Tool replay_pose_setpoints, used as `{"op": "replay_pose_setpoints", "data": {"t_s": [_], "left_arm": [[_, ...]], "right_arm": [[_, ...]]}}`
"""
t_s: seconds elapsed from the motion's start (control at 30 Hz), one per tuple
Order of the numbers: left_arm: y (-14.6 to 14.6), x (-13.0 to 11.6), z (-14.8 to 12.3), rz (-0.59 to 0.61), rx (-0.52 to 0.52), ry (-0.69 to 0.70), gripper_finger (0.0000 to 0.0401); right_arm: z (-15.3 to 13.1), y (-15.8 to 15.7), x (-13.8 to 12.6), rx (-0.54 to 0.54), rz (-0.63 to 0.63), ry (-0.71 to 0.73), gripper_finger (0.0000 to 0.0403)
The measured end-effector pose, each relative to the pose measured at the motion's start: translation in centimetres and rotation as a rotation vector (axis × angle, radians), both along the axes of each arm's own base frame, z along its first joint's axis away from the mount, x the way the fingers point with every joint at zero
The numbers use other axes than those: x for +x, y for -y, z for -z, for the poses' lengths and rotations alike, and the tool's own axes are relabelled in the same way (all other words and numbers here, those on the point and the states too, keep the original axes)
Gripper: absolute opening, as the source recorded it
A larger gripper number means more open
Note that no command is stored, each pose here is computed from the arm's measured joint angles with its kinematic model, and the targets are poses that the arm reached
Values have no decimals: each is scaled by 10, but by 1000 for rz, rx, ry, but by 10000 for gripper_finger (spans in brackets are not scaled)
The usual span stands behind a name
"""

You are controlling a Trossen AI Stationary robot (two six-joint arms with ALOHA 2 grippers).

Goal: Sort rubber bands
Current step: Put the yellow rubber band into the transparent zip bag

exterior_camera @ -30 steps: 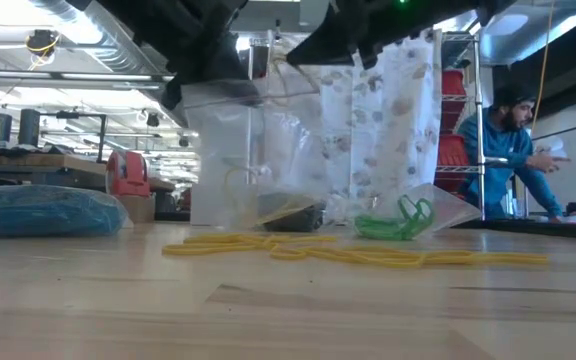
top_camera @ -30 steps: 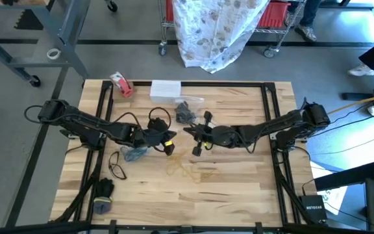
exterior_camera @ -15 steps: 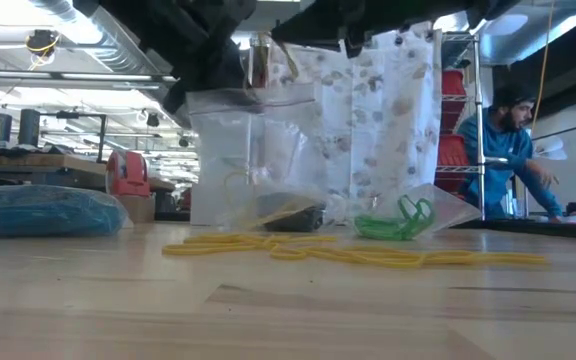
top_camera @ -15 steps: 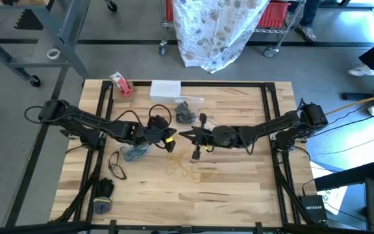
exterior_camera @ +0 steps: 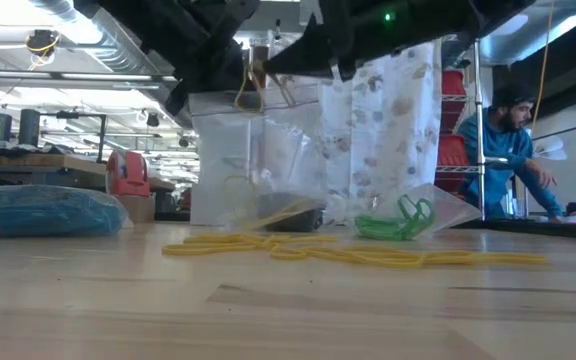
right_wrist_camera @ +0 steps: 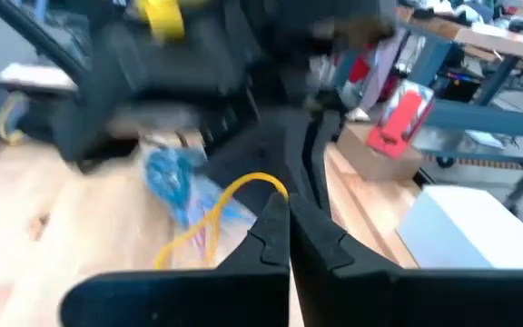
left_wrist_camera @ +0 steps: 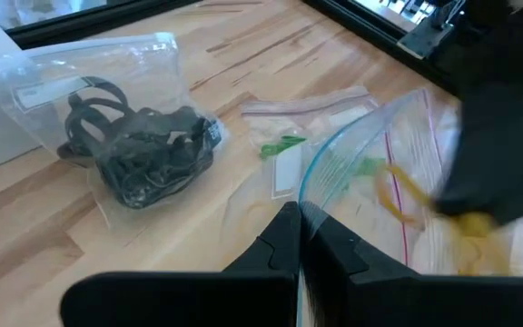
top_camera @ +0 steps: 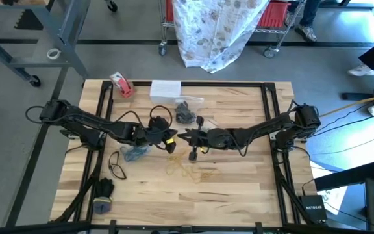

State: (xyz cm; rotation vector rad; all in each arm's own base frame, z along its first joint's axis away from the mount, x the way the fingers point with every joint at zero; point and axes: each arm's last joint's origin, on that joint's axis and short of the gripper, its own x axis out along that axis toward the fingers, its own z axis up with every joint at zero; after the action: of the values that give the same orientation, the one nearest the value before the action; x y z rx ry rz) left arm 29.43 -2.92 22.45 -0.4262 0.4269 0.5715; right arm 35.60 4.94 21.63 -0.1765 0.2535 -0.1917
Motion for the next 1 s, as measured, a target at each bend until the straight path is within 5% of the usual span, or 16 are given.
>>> {"op": "replay_pose_setpoints", "data": {"t_s": [0.43, 1.0], "left_arm": [[0, -1, 1, 12, 14, -19, 1], [0, 1, -3, -1, -13, 34, 1]], "right_arm": [[-20, 5, -7, -20, 163, 88, 0], [-2, 0, 1, 13, 53, 36, 0]]}}
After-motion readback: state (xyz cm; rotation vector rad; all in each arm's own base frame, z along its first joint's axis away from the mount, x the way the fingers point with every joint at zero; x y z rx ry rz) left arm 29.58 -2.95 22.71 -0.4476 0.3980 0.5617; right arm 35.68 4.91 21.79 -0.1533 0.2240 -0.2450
